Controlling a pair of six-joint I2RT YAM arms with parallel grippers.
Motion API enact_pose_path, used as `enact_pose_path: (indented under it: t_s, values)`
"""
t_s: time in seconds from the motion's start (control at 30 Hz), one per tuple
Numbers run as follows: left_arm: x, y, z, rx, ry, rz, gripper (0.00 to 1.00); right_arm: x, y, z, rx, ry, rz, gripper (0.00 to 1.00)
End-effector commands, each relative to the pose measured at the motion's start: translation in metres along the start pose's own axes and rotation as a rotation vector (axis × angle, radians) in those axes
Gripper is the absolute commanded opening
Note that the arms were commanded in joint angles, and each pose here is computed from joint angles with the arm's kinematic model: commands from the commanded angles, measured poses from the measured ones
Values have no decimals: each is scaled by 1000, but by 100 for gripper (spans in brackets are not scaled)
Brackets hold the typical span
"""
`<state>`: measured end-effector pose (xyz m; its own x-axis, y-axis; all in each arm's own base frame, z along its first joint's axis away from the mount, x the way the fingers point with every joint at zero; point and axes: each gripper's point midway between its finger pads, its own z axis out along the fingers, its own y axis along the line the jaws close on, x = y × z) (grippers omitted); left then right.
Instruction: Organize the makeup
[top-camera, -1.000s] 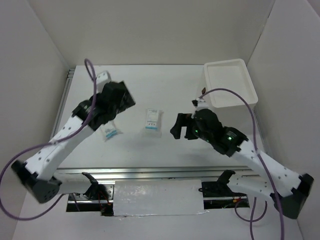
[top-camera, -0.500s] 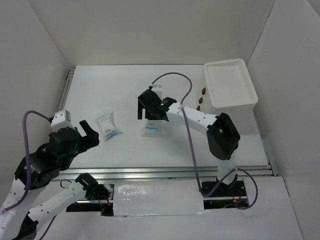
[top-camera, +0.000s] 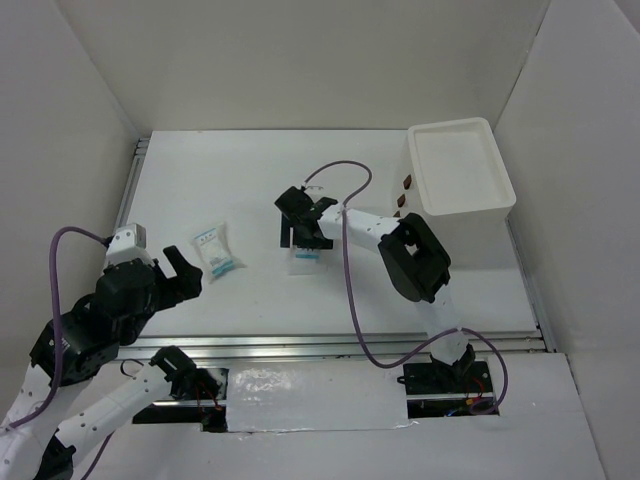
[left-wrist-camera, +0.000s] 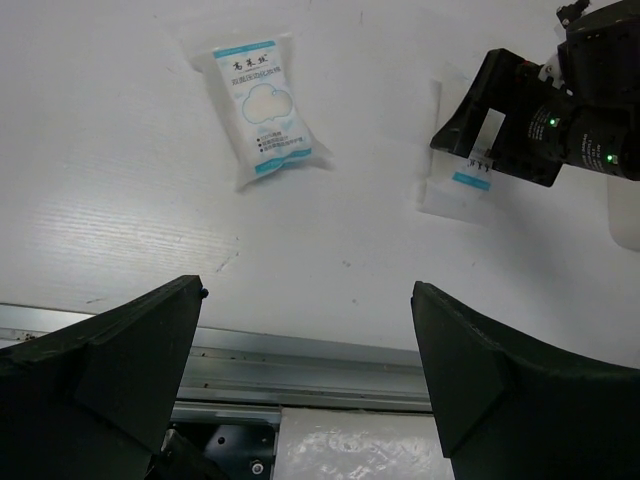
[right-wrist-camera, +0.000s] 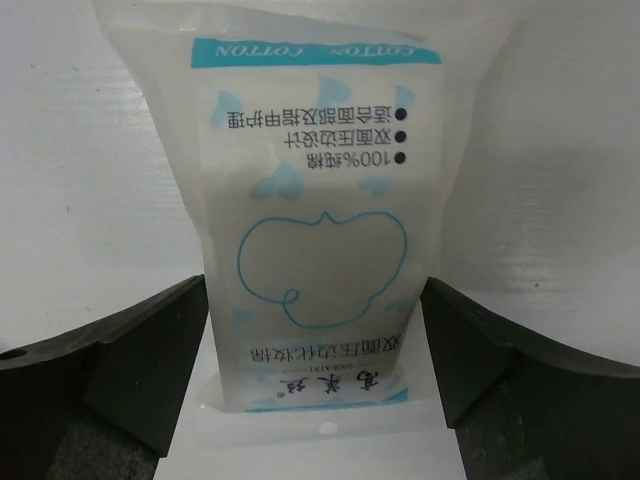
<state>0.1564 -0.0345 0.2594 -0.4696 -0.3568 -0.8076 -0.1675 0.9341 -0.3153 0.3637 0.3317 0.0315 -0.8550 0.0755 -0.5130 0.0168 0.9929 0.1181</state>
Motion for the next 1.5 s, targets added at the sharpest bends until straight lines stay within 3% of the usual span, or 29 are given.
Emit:
enact_pose_path:
  t_s: [0.0,0.23,0.3,0.5,0.67,0.8,1.0,1.2,1.4,1.47]
  values:
    - [-4,-5,0,28,-17,-6,99,1,9,6,-20,5,4,93]
    - [-6,-4,-4,47,-38,-22,99,-7,14,-2,-49,-7,-27,61]
    - [-6,-4,-4,46,-40,-27,99,-11,14,-10,-54,-22,-38,57]
    - [-4,-5,0,29,-23,-15,99,-54,2,-77,-55,-153,-69,56]
    - [-1,-6,4,15,-2,-2,99,-136,-26,-164,7,-353,-40,58]
    - [-2,-5,2,17,-12,-12,99,-201,-77,-231,11,-489,122,59]
    - [-3,-6,2,25,-14,-11,99,-263,-169,-282,-6,-644,445,60]
    - [-2,-7,3,23,-8,-3,99,-295,-243,-302,-31,-740,838,59]
    - [-3,-7,2,31,-13,-5,99,-300,-288,-308,-30,-783,1196,59]
    - [-3,-7,2,30,-12,-6,99,-302,-297,-301,-11,-776,1248,58]
